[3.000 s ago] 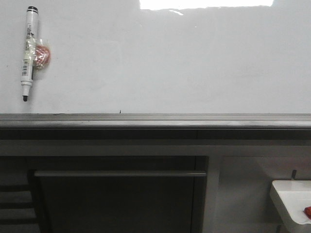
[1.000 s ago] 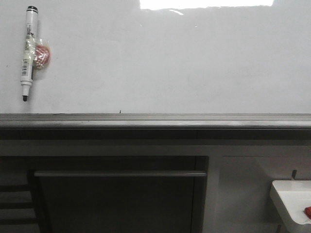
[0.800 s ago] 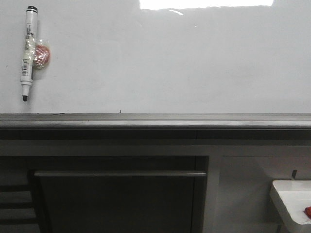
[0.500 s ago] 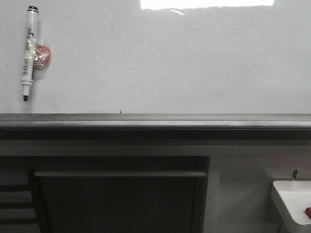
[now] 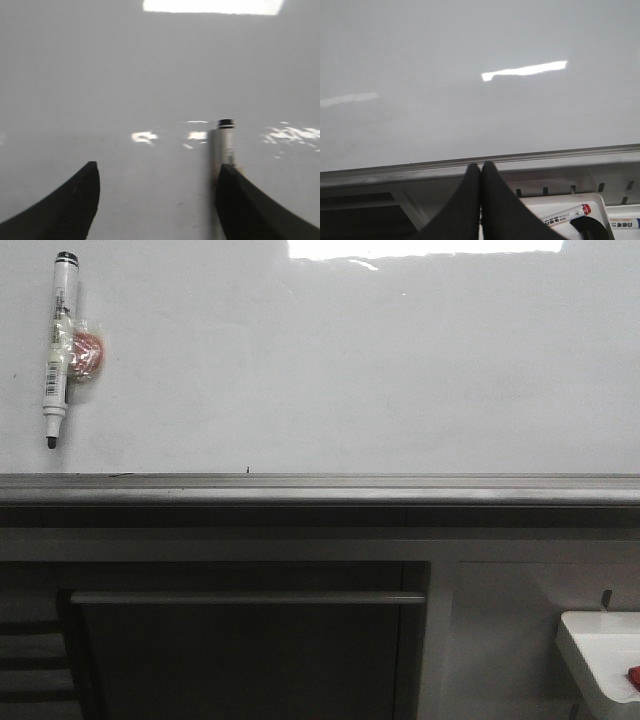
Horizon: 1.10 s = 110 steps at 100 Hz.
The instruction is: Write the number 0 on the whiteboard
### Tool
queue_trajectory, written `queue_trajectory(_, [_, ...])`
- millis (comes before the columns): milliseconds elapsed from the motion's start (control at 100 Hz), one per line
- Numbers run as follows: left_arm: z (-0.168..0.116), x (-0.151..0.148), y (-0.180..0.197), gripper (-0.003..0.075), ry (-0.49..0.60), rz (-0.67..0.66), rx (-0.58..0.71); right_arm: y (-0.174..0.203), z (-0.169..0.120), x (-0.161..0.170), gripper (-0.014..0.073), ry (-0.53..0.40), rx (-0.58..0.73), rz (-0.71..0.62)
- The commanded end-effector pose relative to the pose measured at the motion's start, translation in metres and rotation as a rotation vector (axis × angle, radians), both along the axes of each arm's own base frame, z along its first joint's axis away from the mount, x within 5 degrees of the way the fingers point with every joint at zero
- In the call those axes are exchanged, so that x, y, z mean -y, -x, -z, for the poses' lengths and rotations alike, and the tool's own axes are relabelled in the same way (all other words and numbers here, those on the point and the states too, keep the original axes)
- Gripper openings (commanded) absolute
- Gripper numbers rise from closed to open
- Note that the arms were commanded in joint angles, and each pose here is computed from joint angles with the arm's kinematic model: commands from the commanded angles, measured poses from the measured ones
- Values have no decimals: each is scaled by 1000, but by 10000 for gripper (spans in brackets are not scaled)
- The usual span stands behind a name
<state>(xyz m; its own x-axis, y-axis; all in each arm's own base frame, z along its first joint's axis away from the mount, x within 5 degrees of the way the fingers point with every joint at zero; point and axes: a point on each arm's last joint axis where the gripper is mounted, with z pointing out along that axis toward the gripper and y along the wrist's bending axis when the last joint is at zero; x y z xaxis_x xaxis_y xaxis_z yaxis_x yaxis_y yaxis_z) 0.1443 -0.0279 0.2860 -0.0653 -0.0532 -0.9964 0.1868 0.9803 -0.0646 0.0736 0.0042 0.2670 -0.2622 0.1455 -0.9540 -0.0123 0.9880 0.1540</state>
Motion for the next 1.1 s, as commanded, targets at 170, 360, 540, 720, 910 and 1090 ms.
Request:
queue_trajectory(170, [2, 49, -24, 454, 42, 232, 45, -3, -13, 0, -56, 22, 78, 0])
queue_trajectory(360, [29, 63, -44, 454, 67, 229, -79, -3, -13, 0, -56, 22, 72, -1])
queue_trajectory(540, [42, 67, -56, 451, 88, 211, -114, -3, -13, 0, -56, 22, 72, -1])
queue_trajectory(720, [52, 71, -65, 428, 98, 199, -119, -3, -13, 0, -56, 22, 78, 0])
queue_trajectory(910, [54, 76, -76, 428, 102, 192, -130, -3, -15, 0, -56, 21, 92, 0])
queue_trajectory(1090, [60, 77, -77, 333, 86, 191, -179, -2, -10, 0, -56, 23, 38, -2])
